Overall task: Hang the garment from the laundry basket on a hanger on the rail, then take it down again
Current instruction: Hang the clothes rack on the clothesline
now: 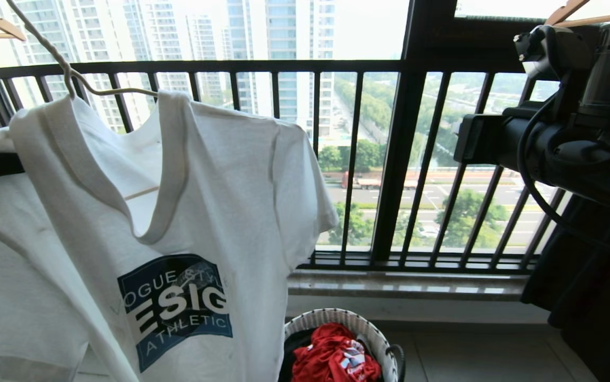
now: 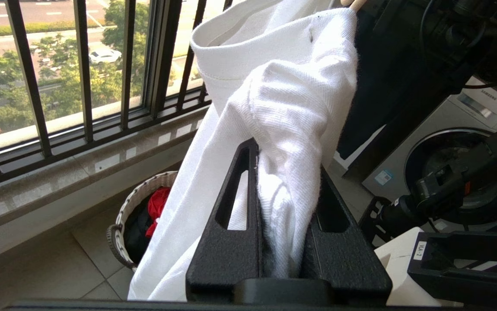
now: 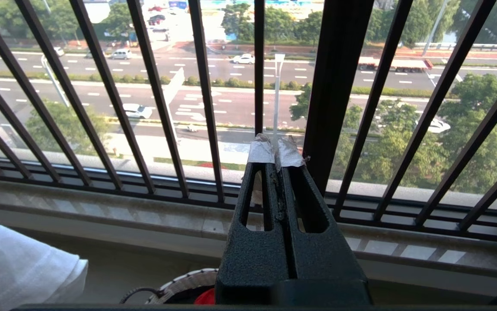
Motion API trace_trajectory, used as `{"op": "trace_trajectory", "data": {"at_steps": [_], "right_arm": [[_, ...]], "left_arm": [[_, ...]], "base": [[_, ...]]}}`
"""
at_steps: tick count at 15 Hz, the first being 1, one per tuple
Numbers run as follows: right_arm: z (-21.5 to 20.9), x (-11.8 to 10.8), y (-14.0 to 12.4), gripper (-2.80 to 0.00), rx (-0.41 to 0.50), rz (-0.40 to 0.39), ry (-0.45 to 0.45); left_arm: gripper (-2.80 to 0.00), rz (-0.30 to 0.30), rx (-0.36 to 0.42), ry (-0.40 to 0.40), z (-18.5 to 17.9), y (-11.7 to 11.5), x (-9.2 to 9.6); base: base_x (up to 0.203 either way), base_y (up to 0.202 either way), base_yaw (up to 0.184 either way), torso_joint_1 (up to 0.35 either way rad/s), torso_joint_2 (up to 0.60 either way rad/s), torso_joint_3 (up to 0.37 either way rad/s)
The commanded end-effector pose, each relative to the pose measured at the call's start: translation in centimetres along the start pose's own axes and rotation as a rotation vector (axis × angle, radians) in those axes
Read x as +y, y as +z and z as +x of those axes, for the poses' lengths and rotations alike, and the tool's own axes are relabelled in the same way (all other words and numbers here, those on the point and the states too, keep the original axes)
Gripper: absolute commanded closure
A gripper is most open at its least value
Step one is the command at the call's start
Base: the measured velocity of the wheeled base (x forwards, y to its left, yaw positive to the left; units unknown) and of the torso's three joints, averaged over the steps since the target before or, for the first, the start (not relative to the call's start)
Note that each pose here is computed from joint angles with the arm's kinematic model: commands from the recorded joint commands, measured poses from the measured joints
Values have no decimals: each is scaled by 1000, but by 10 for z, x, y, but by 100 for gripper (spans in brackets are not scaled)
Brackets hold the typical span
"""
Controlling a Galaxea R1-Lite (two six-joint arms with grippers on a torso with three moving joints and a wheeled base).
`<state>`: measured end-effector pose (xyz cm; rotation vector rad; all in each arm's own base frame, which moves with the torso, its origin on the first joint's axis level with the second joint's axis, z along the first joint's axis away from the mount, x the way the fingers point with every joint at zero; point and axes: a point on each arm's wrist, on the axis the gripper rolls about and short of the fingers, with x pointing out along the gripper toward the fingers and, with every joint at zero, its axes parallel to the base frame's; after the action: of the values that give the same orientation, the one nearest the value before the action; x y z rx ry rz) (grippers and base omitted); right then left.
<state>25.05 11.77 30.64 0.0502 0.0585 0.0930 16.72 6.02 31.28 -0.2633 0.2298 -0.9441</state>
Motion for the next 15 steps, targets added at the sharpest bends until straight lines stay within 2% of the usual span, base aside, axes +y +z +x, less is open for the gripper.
{"op": "trace_trajectory", "data": {"at_steps": [1,5,9,15], "right_arm": [[-3,-1,3,0,-11,3,-1],[-7,-3,0,0,-1,-12,-1],[-29,-11,0,0,-11,-18,2],[-69,-27,-5,0,-29,-11,4]], "left_arm": [[0,-1,-1,-8,0,0,0],[0,25,-4,-10,-1,1,-13],[0,51,-7,-16,-3,-2,-29],[0,54,1,-44,1,-5,-34]], "base": [[0,0,0,175,-471,-310],[0,0,0,185,-488,-302],[0,0,0,214,-512,-305],[0,0,0,238,-546,-306]]}}
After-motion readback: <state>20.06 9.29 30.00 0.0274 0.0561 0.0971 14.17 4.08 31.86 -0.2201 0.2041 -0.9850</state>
